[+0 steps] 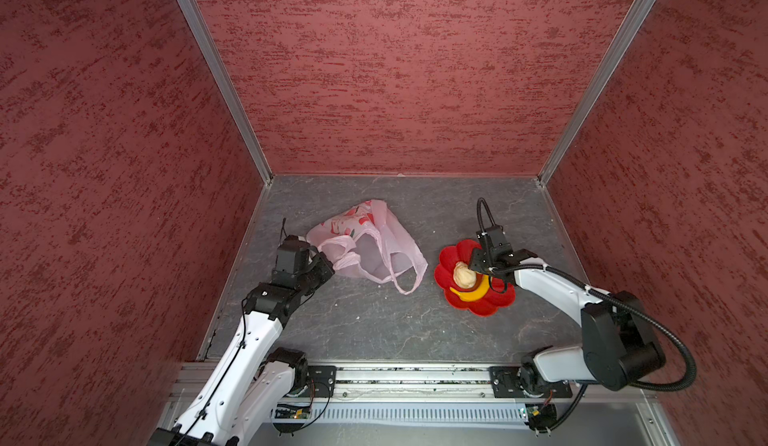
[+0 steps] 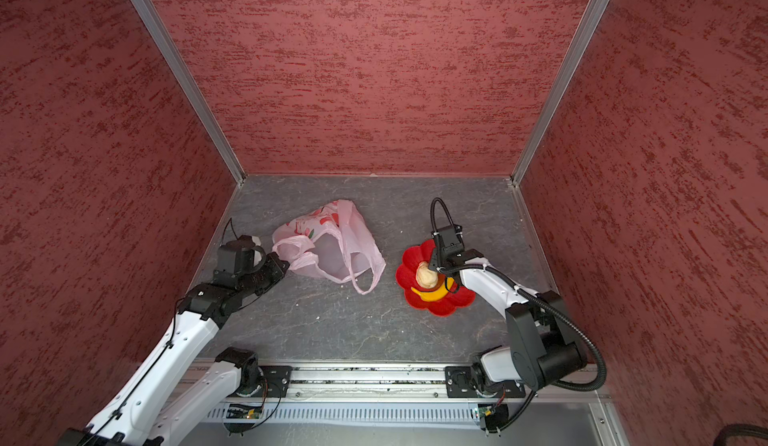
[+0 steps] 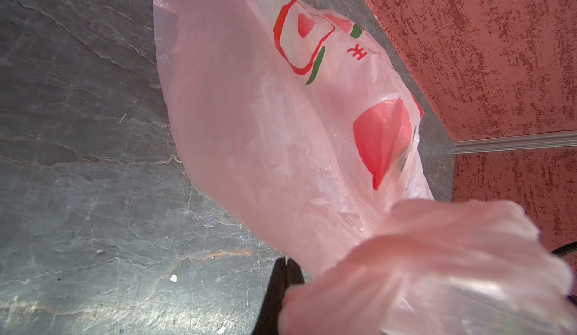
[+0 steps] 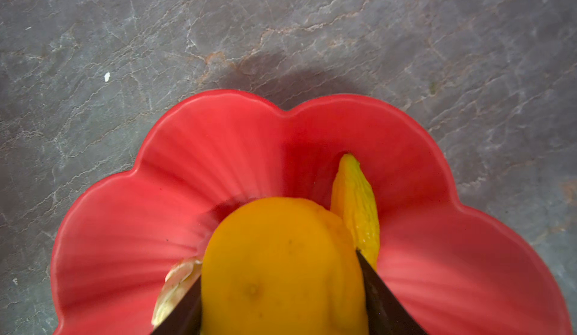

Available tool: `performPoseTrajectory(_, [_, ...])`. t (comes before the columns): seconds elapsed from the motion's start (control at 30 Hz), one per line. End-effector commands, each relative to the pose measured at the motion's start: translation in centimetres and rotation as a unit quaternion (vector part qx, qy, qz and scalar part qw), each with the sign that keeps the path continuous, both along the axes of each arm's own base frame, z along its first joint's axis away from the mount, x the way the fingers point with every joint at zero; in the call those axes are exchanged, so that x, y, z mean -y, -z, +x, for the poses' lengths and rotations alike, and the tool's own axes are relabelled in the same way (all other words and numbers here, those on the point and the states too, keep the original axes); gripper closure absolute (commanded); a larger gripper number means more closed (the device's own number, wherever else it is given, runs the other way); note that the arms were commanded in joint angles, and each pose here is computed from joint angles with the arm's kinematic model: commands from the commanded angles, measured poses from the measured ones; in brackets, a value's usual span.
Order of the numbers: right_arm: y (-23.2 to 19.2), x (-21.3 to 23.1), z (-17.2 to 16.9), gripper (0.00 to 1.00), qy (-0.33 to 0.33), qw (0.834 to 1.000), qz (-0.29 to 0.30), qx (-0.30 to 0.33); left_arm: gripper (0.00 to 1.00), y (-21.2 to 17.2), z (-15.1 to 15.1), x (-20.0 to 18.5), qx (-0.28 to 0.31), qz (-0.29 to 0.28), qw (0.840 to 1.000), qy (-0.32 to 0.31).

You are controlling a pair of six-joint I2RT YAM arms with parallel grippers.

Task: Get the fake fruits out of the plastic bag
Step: 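Lower the lemon onto the red plate and open the right gripper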

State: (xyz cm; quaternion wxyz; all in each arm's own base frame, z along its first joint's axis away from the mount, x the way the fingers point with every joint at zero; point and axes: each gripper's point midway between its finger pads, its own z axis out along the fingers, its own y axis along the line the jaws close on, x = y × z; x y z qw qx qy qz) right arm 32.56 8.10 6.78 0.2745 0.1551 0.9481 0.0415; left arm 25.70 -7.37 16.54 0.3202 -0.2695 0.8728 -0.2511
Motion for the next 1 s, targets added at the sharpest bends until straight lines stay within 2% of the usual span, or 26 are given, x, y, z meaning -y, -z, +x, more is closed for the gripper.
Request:
performPoseTrajectory(0.0, [0.2, 0.5, 0.4, 0.44, 0.016, 1.0, -0.004, 0.004, 1.0, -0.3, 0.0, -0.2, 0.011, 0.004, 1.0, 0.002])
performPoseTrajectory(0.97, [-1.2, 0.6, 0.7, 0.28, 0.014, 1.0, -0.008, 0.017, 1.0, -0.5, -0.4, -0.4, 0.015, 0.006, 1.0, 0.001])
